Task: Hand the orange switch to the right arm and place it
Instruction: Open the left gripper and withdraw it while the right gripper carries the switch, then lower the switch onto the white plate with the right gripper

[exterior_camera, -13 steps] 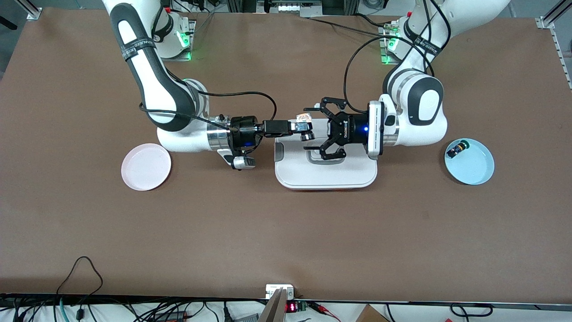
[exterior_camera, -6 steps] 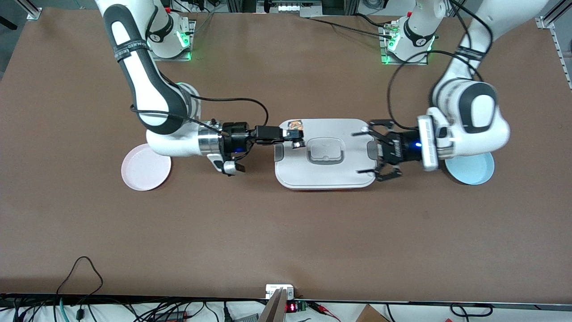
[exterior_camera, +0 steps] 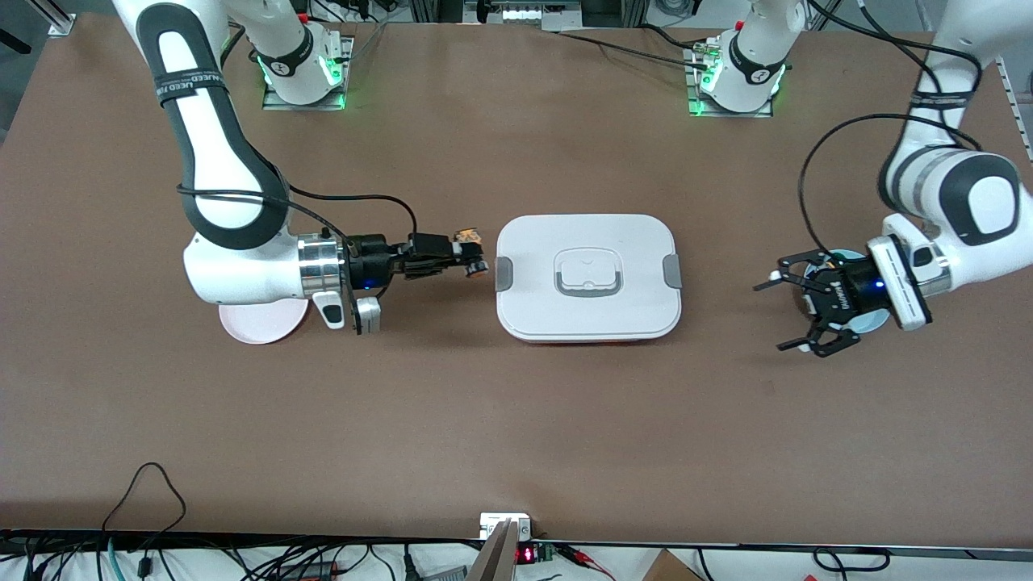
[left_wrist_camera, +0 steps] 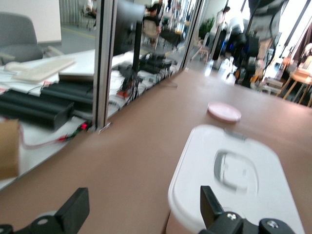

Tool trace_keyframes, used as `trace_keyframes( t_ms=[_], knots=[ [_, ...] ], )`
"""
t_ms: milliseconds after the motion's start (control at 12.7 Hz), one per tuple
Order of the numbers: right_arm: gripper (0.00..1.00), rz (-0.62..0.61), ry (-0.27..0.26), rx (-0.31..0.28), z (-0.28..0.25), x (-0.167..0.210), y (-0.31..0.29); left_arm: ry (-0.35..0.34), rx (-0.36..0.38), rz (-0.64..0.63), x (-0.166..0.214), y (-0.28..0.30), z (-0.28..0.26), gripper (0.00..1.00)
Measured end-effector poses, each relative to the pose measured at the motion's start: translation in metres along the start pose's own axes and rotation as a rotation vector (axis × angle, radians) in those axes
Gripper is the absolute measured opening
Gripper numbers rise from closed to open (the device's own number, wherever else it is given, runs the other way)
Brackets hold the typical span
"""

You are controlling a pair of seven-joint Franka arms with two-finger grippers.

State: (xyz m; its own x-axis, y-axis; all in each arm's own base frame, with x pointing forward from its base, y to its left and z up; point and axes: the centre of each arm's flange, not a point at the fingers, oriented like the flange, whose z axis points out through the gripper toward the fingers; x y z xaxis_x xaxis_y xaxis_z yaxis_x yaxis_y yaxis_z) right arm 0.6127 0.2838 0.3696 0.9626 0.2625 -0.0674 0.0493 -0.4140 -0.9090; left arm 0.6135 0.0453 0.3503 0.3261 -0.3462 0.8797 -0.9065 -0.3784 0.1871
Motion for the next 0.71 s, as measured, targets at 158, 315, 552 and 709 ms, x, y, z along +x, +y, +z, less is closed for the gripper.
trace_keyframes(
  t_ms=[158,315,552,709],
  knots=[
    [0.34,-0.093,-0.092,-0.186,-0.015,-0.008,0.018,-0.138,0.032,0.031,-0.021,-0.011,-0.045,1.0],
    [0.34,-0.204,-0.195,-0.357,-0.029,-0.015,0.042,-0.301,0.054,0.033,-0.022,-0.019,-0.084,1.0],
    [0.34,-0.375,-0.402,-0.628,-0.054,-0.026,0.078,-0.499,0.139,-0.036,0.012,-0.026,-0.129,1.0],
    [0.34,-0.481,-0.541,-0.813,-0.081,-0.027,0.095,-0.609,0.221,-0.112,0.035,-0.027,-0.153,1.0]
  ],
)
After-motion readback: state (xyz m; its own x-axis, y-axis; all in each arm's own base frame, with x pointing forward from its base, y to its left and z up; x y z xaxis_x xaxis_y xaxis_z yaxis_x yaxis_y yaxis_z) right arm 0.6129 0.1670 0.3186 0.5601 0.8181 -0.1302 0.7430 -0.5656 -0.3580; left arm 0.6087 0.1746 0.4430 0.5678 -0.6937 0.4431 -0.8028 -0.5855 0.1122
